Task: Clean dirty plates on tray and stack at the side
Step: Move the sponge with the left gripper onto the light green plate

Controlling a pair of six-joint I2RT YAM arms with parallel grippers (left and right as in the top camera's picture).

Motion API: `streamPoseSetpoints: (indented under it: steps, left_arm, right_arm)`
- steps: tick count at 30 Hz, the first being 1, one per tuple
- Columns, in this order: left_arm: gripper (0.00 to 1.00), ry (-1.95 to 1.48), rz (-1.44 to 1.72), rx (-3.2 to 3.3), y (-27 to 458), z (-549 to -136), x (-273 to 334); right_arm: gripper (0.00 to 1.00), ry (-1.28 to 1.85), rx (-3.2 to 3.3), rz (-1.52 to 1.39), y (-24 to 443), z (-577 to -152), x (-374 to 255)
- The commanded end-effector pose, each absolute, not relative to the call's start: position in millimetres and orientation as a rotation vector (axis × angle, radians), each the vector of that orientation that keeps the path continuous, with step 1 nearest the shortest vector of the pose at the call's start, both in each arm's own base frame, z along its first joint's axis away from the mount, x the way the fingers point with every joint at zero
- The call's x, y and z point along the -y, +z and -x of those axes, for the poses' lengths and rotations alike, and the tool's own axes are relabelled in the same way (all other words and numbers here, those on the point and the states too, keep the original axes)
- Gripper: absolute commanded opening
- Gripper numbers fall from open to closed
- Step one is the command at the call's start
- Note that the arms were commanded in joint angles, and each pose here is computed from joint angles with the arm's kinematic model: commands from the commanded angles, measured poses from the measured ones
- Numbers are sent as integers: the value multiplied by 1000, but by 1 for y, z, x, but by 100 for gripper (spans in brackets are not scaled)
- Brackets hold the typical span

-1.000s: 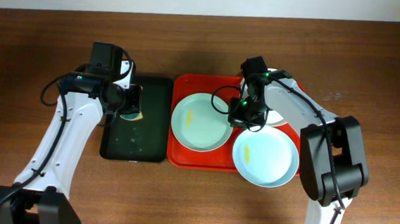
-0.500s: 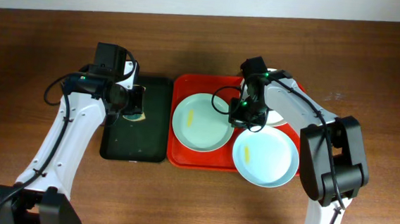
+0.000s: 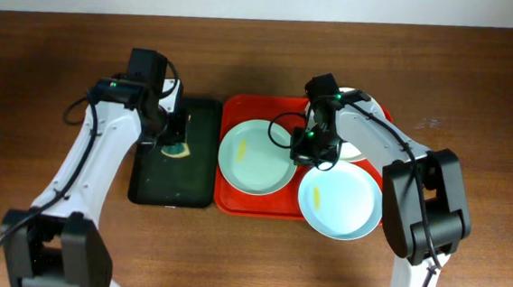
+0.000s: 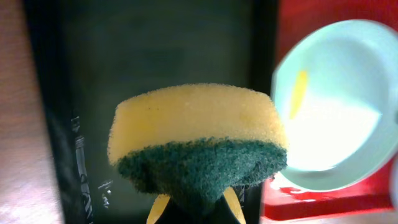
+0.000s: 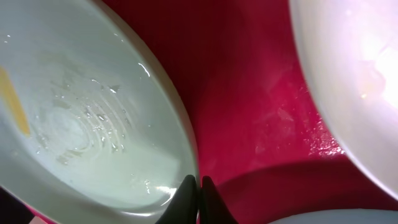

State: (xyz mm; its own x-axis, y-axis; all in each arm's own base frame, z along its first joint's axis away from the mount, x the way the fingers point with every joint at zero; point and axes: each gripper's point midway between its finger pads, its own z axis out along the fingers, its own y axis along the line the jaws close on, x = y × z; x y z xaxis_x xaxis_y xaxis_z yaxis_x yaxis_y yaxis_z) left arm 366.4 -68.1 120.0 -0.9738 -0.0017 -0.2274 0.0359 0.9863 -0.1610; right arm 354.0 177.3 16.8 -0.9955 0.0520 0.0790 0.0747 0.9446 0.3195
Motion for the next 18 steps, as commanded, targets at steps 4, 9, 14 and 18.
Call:
streamPoseSetpoints:
  steps: [4, 9, 14, 18]
  left_arm:
    - [0, -448, -118, -2873, 128, -373, 108]
    - [0, -477, -152, -2840, 129, -376, 138]
    - [0, -501, -223, -2824, 114, -382, 177]
    - [0, -502, -270, -2852, 89, -383, 193]
  right_arm:
    - [4, -476, 3049, 69, 16, -356, -184]
    - [4, -469, 3040, 70, 16, -354, -183]
    - [4, -469, 3040, 65, 16, -354, -183]
    - [4, -469, 3040, 66, 16, -353, -183]
